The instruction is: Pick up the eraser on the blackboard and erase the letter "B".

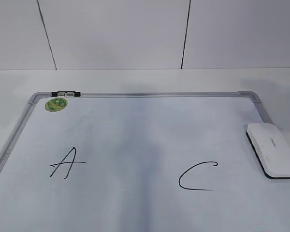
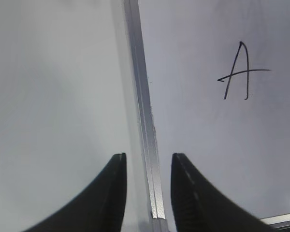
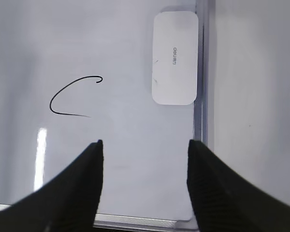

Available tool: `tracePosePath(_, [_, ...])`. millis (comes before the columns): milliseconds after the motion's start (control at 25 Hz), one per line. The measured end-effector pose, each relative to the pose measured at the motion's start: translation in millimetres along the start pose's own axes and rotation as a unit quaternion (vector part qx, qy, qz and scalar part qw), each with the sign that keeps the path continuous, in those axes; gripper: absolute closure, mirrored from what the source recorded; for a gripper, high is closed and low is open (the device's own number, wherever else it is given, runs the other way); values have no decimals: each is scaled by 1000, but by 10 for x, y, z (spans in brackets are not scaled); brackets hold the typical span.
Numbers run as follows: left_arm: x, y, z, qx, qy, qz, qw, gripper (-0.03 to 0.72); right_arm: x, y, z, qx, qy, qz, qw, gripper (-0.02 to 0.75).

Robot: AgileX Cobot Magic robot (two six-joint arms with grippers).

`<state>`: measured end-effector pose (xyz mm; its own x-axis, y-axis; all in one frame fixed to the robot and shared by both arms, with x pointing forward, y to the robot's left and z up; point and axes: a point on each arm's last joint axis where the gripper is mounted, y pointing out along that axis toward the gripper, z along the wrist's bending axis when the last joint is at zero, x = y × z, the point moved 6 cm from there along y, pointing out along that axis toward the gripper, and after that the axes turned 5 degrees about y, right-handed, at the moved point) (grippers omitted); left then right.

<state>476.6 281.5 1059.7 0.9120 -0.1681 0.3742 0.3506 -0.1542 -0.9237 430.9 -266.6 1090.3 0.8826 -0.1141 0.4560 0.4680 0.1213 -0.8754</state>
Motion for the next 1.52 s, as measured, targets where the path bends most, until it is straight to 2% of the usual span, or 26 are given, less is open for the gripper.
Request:
tracePosePath(320, [-219, -573, -136, 19, 18, -96, 995, 449, -425, -400, -71, 15, -6, -81, 997, 318])
tracePosePath(480, [-359, -754, -193, 25, 24, -131, 991, 450, -598, -557, -140, 10, -12, -122, 992, 318])
tracePosePath(720, [-792, -668, -261, 26, 25, -134, 990, 449, -840, -697, -251, -3, -18, -173, 985, 318])
tracePosePath(960, [-1176, -548, -315, 27, 26, -140, 989, 449, -1108, -621, -373, -19, -20, -191, 981, 318])
tracePosePath(1080, [-1320, -584, -345, 34, 33, -166, 985, 449, -1268, -534, -420, -19, -20, -198, 980, 318])
tracePosePath(1520, [-1698, -847, -395, 79, 58, -272, 957, 449, -1734, -314, -537, -15, -48, -252, 966, 318])
